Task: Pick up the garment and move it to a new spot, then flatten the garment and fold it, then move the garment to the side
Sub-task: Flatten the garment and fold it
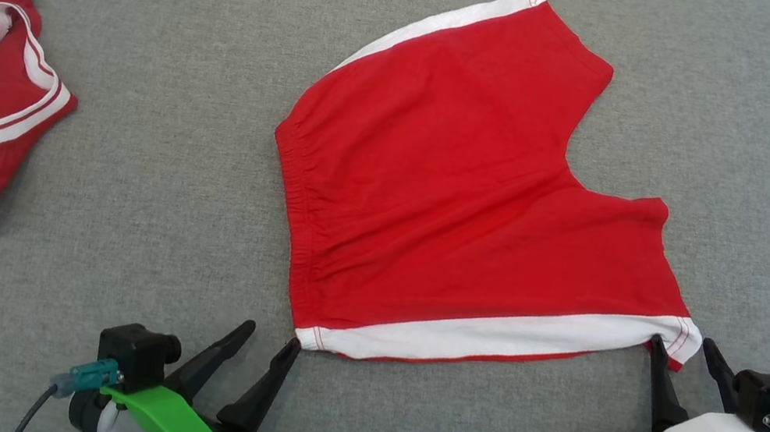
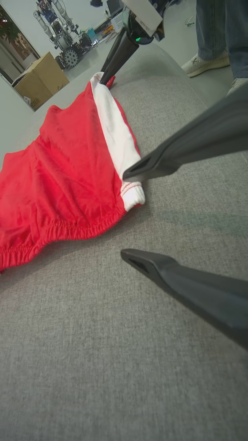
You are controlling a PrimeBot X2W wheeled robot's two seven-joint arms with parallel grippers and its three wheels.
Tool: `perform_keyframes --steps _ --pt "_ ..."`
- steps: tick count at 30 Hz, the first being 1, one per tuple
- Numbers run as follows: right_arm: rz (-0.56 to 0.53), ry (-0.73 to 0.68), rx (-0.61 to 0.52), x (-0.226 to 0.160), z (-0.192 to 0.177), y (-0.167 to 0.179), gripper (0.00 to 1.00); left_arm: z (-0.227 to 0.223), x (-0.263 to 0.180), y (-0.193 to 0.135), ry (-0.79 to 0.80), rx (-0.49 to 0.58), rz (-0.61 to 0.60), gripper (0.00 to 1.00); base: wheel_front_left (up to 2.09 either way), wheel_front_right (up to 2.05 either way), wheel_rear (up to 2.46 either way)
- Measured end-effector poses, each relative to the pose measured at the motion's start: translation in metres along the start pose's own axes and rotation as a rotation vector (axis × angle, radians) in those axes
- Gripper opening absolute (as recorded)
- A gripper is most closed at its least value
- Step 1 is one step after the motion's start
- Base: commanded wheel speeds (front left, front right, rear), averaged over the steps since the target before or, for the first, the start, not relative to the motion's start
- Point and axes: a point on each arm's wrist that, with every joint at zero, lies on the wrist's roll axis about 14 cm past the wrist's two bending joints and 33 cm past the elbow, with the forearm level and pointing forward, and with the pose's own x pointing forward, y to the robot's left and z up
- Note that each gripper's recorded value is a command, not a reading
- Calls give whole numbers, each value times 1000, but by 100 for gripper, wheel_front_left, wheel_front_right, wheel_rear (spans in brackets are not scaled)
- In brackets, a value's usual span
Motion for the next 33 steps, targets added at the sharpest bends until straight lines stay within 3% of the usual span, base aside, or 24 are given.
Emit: perform_keyframes --steps 6,15,30,31,33 --pt "18 0 -2 2 -1 3 0 -3 0 -7 18 -28 -17 100 0 0 0" --pt "35 4 -2 3 -2 5 0 -15 1 -8 66 -78 -16 100 0 0 0" --pt "23 13 7 2 -6 -1 0 -23 21 -20 117 -39 -69 100 0 0 0" --pt "22 10 7 2 -6 -2 0 -24 21 -20 122 -38 -70 97 0 0 0" --pt "19 10 7 2 -6 -3 0 -28 20 -22 133 -35 -75 50 0 0 0"
